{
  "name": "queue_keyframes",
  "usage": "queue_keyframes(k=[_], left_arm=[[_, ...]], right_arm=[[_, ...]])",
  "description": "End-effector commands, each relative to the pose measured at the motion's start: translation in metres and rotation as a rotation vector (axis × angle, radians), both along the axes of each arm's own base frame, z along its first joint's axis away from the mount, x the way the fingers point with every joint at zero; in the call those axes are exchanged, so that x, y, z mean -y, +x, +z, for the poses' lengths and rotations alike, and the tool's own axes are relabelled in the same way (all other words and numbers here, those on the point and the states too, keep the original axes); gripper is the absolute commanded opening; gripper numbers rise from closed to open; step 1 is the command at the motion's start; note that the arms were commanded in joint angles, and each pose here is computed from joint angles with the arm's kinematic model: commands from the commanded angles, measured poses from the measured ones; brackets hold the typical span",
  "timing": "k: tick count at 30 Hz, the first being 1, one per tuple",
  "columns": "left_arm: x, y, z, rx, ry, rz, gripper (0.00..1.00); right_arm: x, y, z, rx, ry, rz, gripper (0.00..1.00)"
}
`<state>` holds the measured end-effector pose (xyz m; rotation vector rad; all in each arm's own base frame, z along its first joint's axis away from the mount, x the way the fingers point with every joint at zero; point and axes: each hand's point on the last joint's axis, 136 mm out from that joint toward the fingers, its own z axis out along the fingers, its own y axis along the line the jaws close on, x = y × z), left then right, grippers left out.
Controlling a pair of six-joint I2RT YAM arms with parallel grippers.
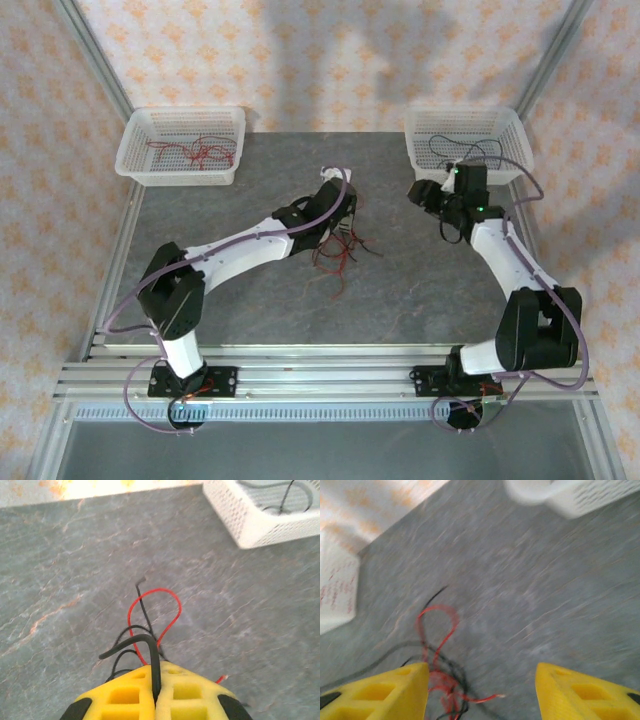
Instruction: Untangle the cables
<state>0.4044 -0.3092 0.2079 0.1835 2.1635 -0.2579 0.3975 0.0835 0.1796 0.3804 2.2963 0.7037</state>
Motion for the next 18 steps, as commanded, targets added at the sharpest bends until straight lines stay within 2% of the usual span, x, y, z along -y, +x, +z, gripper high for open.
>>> queue_keyframes(k=[1, 8, 18], left_arm=[[0.01, -0.006, 0.026, 0.014, -0.071, -0.042, 0.0], [0.015, -0.008, 0.048, 0.041, -0.124, -0.064, 0.0], [0.017, -0.013, 0.079, 0.072, -0.181, -0.093, 0.0]], right_arm=[[-0.055, -0.011, 0.008, 0.024, 0.162, 0.149, 0.57], [-0.133, -0.032, -0.024, -0.046, 0.207, 0.264, 0.53], [-0.155, -0.009, -0.055, -0.057, 0.247, 0.145, 0.41]])
